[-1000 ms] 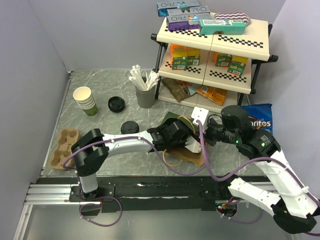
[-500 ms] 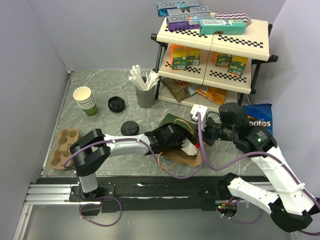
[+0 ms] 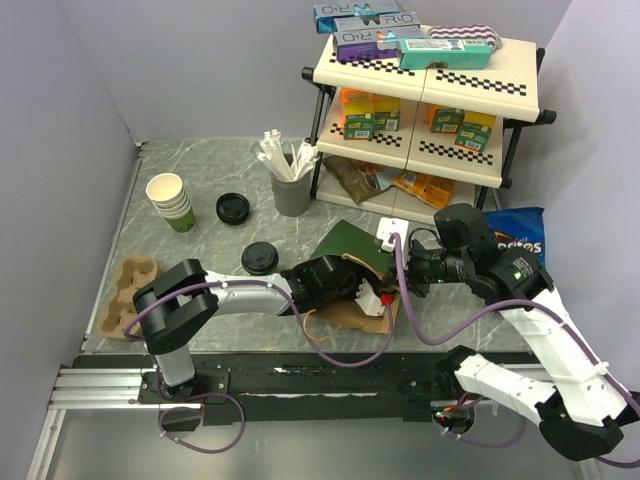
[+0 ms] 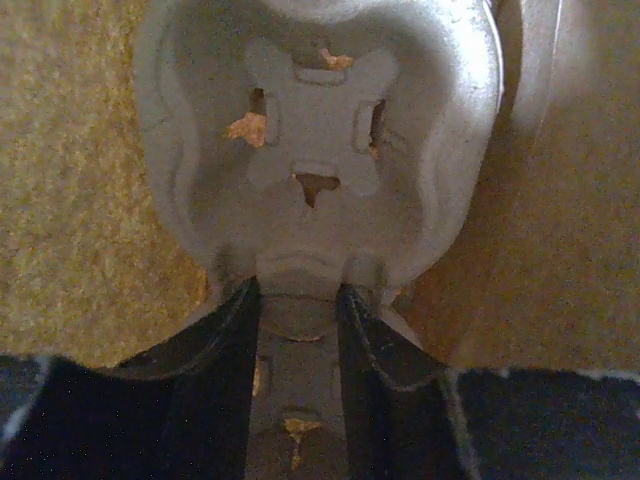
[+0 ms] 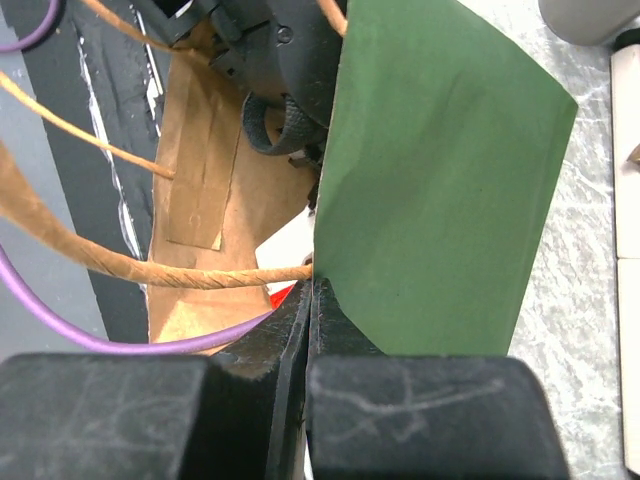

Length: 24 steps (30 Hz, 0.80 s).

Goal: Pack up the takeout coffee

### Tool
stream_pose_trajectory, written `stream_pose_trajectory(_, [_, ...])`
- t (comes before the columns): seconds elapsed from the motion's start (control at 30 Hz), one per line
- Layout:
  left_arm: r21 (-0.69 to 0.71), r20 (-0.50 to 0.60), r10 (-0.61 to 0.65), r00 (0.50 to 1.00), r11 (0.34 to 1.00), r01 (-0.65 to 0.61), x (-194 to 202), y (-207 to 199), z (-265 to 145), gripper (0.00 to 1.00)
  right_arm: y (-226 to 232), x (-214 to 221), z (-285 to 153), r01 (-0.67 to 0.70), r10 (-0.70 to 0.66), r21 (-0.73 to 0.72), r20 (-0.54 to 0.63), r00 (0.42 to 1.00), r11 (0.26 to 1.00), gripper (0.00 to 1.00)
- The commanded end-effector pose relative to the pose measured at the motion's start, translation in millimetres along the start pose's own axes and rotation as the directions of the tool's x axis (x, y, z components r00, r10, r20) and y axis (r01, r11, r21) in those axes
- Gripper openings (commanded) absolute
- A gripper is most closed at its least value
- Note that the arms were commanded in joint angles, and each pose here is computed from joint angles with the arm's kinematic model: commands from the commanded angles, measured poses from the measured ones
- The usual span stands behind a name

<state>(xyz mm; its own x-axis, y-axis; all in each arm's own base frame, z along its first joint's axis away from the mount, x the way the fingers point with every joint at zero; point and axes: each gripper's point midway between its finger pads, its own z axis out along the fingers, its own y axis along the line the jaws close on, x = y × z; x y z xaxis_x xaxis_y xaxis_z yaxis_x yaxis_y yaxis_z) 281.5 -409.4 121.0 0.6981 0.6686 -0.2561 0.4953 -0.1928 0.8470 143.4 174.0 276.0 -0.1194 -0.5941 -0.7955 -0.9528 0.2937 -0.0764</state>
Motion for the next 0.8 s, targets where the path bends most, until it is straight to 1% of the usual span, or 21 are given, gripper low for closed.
stream_pose_trajectory(0.0, [-0.059,-0.055,-0.015,0.998,0.998,0.012,16.5,22.4,0.4,0.01,21.7,-8.9,-14.0,0.039,-0.036,-0.092,0.033,0.999,0.995,0.0])
stream_pose_trajectory(0.3, [-0.072,-0.075,-0.031,0.997,0.997,0.025,18.7,26.6,4.5,0.01,20.4,-8.2,-14.4,0.047,-0.045,-0.088,0.025,0.999,0.995,0.0])
stream_pose_trajectory(0.37, [-0.073,-0.078,-0.041,0.996,0.997,0.035,19.5,26.9,4.5,0.04,18.9,-7.5,-14.1,0.044,-0.043,-0.078,0.024,0.999,0.996,0.0])
stream_pose_trajectory(0.53, [-0.066,-0.085,-0.054,0.995,0.997,0.048,20.8,23.8,3.3,0.03,13.3,-9.1,-14.4,0.052,-0.051,-0.045,0.03,0.998,0.998,0.0])
stream_pose_trajectory(0.6, [-0.069,-0.087,-0.058,0.995,0.996,0.052,21.7,24.2,2.8,0.01,12.0,-7.4,-13.3,0.047,-0.046,-0.04,0.024,0.999,0.998,0.0])
stream_pose_trajectory(0.77, [-0.067,-0.086,-0.064,0.994,0.996,0.058,21.5,24.4,0.6,0.01,4.4,-9.6,-12.9,0.032,-0.032,0.0,0.028,0.999,0.999,0.0])
